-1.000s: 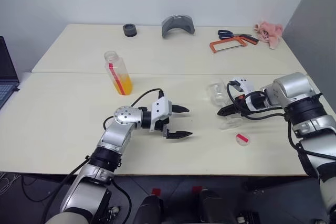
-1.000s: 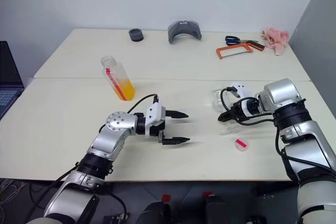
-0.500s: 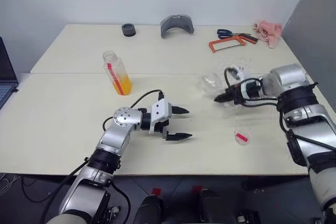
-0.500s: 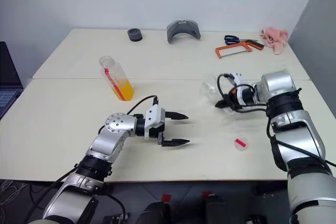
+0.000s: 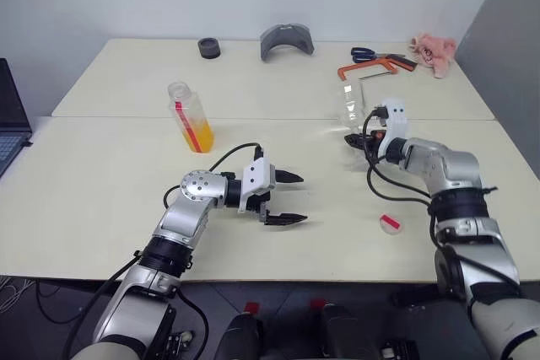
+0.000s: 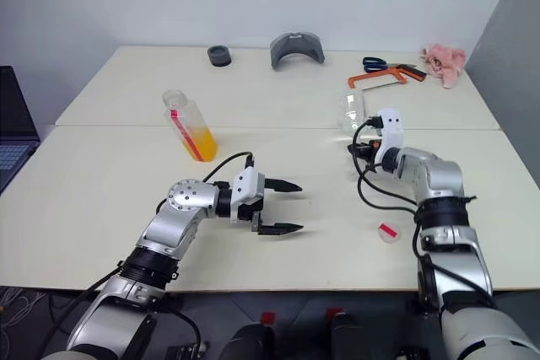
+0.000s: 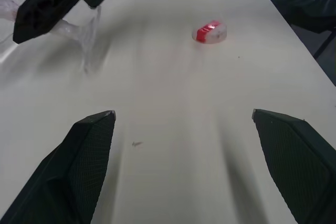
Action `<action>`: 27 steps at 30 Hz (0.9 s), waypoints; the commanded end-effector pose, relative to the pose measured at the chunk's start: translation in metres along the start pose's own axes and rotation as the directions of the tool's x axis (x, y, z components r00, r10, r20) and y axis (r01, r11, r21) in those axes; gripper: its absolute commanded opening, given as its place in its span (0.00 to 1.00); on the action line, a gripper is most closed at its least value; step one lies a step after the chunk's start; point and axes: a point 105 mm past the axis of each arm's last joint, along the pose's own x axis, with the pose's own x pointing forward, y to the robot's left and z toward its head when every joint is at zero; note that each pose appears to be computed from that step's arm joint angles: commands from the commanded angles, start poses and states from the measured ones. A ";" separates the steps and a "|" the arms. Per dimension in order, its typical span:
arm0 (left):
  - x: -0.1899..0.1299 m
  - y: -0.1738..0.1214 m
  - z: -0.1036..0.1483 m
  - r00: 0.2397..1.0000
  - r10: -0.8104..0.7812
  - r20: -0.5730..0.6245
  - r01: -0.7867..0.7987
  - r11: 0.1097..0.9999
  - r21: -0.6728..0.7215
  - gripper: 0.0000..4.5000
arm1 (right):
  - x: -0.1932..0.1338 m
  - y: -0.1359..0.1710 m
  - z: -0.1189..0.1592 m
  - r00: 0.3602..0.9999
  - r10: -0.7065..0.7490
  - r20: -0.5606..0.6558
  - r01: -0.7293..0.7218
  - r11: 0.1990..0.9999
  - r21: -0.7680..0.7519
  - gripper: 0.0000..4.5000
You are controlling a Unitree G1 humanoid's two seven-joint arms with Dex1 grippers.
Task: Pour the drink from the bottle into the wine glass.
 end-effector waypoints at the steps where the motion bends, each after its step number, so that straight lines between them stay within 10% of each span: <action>1: 0.001 0.001 0.009 1.000 -0.019 0.011 0.019 0.999 0.037 1.00 | -0.011 0.002 -0.024 0.999 -0.010 -0.040 0.010 1.000 -0.007 0.04; 25: 0.004 0.002 0.011 0.999 -0.043 0.015 0.042 0.998 0.047 1.00 | -0.047 0.048 -0.027 0.891 0.211 -0.403 -0.078 0.943 0.323 0.04; 27: 0.004 0.002 0.010 0.999 -0.041 0.014 0.040 0.998 0.045 1.00 | -0.048 0.046 -0.031 0.886 0.203 -0.416 -0.066 0.945 0.320 0.20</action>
